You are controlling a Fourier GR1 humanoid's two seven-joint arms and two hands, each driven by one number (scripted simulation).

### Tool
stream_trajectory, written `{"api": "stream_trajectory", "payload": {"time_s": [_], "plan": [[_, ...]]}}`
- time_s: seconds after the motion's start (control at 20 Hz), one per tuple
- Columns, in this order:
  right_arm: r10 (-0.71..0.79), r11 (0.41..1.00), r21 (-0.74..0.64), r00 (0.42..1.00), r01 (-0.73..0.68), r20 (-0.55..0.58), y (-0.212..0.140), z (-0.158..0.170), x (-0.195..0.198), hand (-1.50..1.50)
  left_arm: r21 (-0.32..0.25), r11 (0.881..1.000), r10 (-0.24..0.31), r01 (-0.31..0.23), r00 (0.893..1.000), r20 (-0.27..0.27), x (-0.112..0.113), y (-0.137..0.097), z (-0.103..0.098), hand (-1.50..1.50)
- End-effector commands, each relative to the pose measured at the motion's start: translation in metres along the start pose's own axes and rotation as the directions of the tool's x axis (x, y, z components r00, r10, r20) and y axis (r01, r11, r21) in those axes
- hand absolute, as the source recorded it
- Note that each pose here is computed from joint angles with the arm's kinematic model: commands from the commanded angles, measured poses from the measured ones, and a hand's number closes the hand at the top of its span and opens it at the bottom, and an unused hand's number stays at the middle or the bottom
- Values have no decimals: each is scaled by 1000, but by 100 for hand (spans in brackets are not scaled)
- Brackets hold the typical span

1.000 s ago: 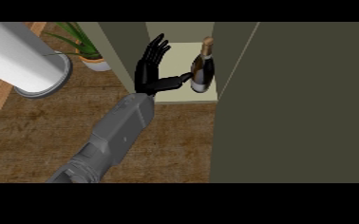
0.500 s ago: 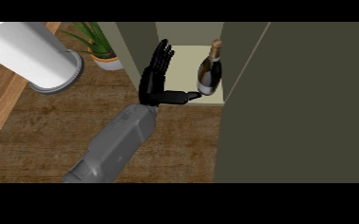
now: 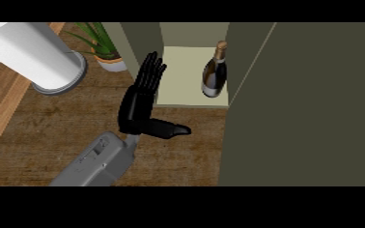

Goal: Pick up the wine, place it into the cabinet and close the cabinet

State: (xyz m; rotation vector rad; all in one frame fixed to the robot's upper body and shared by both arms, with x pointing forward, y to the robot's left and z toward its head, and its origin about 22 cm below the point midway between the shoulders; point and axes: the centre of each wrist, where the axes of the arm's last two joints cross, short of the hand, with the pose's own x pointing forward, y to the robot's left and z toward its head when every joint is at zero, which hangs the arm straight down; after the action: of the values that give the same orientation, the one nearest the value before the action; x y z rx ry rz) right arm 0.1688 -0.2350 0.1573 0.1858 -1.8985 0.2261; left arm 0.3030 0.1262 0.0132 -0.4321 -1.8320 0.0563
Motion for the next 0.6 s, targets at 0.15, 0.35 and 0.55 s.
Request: {"api": "stream_trajectory", "payload": {"time_s": [0.15, 0.35, 0.55], "plan": [[26, 1000, 6, 1000, -26, 3, 0, 6, -2, -150, -8, 999, 43, -43, 999, 9, 72, -11, 59, -150], [61, 995, 83, 998, -58, -33, -2, 4, -12, 150, 7, 1000, 15, -15, 999, 34, 88, -8, 79, -150], [159, 958, 245, 987, -147, -30, -4, 11, 10, 150, 62, 998, -2, -1, 999, 44, 93, 8, 101, -150]]}}
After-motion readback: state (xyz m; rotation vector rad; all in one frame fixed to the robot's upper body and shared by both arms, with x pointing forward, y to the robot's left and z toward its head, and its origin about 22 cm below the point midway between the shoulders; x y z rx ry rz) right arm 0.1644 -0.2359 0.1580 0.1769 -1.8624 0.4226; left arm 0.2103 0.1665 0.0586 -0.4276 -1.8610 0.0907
